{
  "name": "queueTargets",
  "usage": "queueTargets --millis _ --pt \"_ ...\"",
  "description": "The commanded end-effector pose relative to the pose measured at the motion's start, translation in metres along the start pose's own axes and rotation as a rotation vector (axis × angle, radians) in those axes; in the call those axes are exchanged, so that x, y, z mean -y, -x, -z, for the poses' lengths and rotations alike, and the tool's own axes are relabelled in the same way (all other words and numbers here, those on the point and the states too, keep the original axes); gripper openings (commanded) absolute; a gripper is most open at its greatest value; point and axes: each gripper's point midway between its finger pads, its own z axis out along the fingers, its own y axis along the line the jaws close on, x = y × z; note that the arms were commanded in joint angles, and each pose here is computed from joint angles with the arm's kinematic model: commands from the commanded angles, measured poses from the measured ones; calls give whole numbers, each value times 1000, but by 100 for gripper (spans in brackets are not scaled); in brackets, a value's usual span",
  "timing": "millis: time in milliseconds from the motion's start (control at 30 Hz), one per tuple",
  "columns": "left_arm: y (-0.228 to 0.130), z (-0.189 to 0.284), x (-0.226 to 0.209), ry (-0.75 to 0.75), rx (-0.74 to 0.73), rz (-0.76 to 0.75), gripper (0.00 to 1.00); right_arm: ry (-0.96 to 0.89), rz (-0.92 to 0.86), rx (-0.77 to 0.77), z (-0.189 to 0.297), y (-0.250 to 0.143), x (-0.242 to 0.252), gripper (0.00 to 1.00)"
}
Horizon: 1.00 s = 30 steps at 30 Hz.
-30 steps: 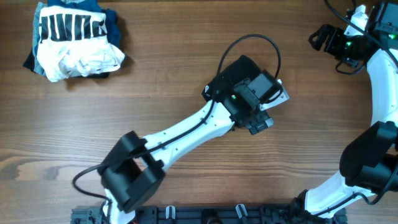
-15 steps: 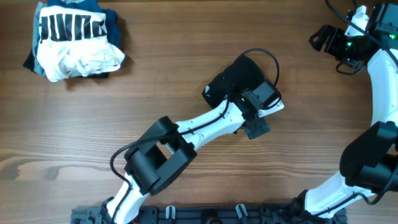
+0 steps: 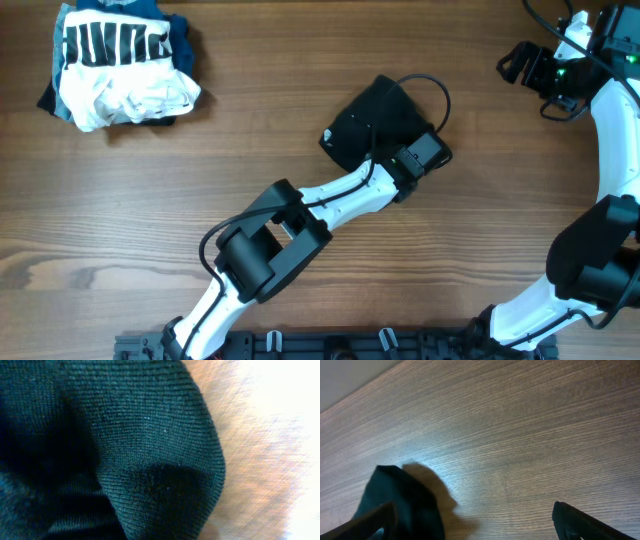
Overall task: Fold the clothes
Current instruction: 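Carry the bundle with the left gripper onto the top-left clothes stack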
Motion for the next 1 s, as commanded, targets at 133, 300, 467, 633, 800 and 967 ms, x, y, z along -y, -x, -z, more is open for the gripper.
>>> queueTargets --millis 133,300,467,633,800,967 --pt "8 75 -138 282 112 304 4 -8 -12 -4 -3 0 2 100" --pt "-9 157 -269 485 286 566 4 -8 -12 -4 -3 0 2 100" --pt "-64 179 -373 710 270 563 4 -8 -16 -9 -3 -1 2 100" --pt "-157 190 -452 889 136 596 4 -10 -22 -24 -3 -5 3 100" --pt "-255 200 -507 939 40 572 4 -11 -29 -40 -3 -9 3 100" --pt "-333 209 -534 913 63 612 4 -13 -43 -58 -3 -14 3 100"
